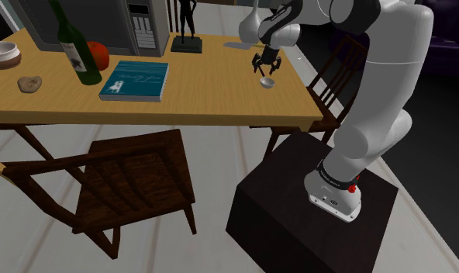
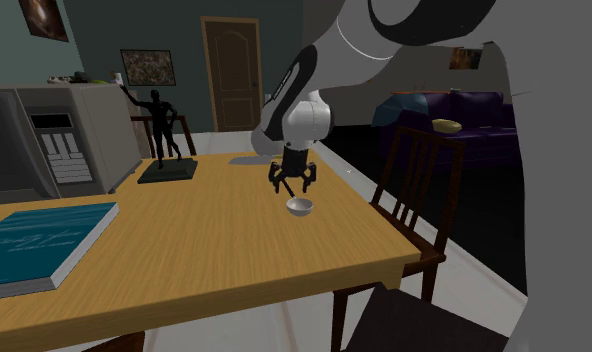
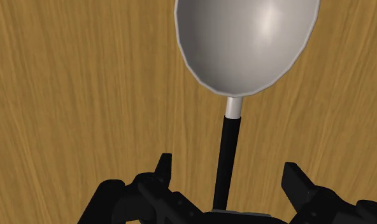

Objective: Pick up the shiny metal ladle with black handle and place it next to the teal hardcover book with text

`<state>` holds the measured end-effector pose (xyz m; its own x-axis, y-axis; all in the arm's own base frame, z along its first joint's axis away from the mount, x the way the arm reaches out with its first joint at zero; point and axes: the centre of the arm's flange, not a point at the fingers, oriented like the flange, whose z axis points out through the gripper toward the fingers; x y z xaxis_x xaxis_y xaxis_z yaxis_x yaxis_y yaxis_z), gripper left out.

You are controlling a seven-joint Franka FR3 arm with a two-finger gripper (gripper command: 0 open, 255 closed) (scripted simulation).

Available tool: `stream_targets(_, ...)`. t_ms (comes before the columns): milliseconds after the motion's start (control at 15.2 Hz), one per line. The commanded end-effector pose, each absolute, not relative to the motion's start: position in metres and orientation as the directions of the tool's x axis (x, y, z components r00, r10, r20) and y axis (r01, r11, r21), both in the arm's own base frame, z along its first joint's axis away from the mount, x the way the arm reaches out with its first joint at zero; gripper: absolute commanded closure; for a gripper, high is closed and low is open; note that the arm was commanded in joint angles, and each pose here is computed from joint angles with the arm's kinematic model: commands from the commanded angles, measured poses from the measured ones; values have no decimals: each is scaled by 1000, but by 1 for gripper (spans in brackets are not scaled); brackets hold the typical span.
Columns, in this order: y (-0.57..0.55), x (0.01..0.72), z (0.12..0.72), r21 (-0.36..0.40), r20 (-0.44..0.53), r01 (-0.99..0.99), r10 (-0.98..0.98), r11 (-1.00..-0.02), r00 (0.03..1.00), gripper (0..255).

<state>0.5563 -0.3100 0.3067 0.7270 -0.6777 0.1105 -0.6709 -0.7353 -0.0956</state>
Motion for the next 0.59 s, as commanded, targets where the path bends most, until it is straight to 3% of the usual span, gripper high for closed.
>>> stream_targets(0,-311,557,300,-96,111,-671,-678,-735,727,0)
stream_targets(462,-311,557,300,-96,110,-671,-678,-735,727,0)
stream_targets(528,-311,557,300,-96,110,-671,-678,-735,727,255)
